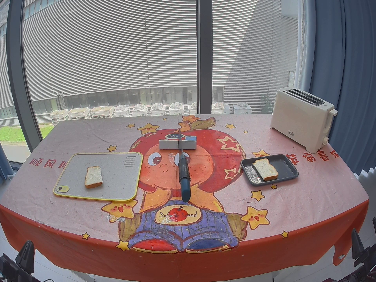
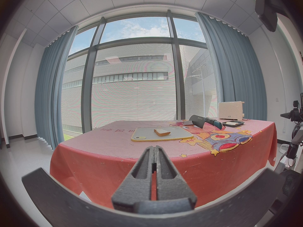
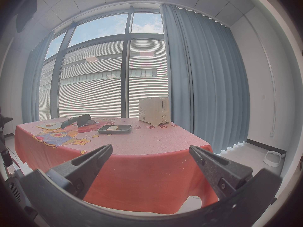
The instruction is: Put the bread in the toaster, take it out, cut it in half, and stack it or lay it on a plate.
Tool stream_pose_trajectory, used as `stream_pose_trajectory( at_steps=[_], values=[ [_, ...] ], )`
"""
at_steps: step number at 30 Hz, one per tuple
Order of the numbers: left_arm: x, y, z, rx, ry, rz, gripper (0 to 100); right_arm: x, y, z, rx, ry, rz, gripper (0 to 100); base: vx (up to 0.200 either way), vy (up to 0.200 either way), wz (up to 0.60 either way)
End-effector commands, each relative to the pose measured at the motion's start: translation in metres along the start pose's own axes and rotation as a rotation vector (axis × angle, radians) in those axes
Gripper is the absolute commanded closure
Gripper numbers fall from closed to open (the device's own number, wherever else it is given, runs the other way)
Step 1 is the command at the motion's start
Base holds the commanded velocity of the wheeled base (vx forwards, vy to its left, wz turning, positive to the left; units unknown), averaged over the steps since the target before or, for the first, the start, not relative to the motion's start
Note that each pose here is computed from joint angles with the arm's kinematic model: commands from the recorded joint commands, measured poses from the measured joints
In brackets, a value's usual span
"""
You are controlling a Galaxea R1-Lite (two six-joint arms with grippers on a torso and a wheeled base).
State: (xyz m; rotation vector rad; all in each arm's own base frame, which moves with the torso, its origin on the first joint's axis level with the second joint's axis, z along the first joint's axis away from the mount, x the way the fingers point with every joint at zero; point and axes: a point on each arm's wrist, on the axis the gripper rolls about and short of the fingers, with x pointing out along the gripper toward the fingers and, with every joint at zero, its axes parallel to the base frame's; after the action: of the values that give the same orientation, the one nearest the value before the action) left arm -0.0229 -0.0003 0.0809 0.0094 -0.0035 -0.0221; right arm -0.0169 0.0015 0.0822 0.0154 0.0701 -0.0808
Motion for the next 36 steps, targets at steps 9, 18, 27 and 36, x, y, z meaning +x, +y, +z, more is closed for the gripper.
stream_pose_trajectory(
  at_steps=[9, 18, 27, 36],
  values=[
    [0.0, 0.0, -0.005, 0.001, -0.001, 0.001, 0, 0.001, 0.0, -0.004, 0.0, 0.02, 0.0, 0, 0.0, 0.0, 0.0],
    [0.0, 0.0, -0.005, -0.003, -0.003, 0.001, 0, 0.001, 0.0, -0.004, 0.0, 0.018, 0.0, 0, 0.0, 0.0, 0.0],
    [0.0, 0.0, -0.005, 0.0, -0.006, 0.002, 0, 0.001, 0.0, -0.004, 0.0, 0.018, 0.0, 0, 0.0, 0.0, 0.0],
    [-0.001, 0.0, 0.012, 0.009, -0.165, 0.006, 0, 0.001, 0.0, -0.004, 0.0, 0.018, 0.0, 0, 0.0, 0.0, 0.0]
  ],
)
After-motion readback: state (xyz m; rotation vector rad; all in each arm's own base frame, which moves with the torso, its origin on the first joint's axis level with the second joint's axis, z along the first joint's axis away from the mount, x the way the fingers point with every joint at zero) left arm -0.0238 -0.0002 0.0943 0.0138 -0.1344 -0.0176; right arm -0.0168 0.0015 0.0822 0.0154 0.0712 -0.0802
